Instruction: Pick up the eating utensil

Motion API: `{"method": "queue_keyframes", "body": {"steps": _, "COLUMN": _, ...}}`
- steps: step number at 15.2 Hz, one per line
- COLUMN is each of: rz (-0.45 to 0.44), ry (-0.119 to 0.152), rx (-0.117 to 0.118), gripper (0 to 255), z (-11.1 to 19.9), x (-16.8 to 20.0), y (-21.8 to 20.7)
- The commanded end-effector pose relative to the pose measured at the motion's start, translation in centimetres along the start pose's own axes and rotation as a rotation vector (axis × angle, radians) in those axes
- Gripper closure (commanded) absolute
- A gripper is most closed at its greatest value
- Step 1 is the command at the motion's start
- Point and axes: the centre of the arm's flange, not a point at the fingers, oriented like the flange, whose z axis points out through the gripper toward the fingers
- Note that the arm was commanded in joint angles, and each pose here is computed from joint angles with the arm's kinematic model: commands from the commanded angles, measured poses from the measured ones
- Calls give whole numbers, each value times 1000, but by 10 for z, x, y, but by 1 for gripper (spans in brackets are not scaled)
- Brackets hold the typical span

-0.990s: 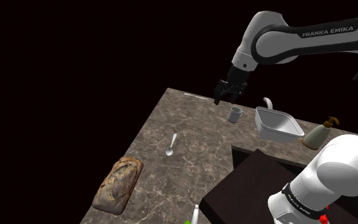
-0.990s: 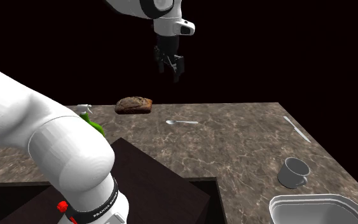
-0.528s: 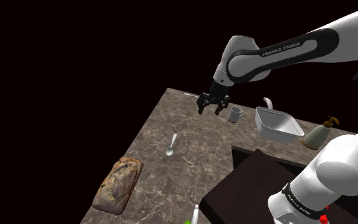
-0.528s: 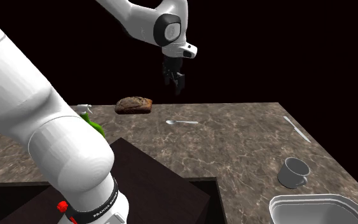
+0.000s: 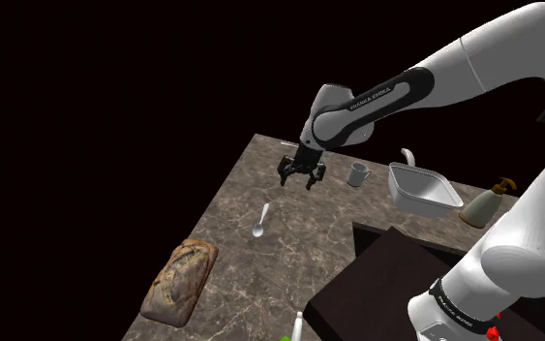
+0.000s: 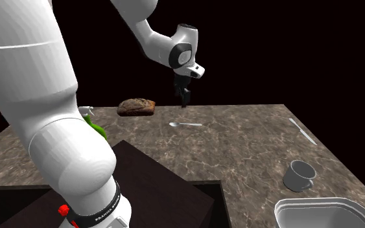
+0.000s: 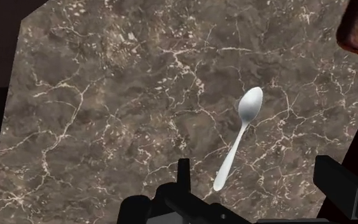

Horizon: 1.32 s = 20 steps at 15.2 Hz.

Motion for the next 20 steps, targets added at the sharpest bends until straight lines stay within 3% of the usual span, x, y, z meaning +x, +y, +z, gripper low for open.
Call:
{"method": "queue_keyframes", "body": {"steps": 1, "rz": 46, "ry": -6, "rx": 7, "gripper": 0, "z": 26, "x": 11, "y": -8}}
{"method": "queue_keyframes", "body": {"steps": 14, "rz": 333, "ry": -49, "rx": 44, "gripper": 0, "z": 178, "x": 88, "y": -36}}
{"method": "queue_keyframes", "body": {"steps": 20, "rz": 337, "ry": -50, "rx": 44, "gripper": 0, "z": 206, "x": 90, "y": -33}}
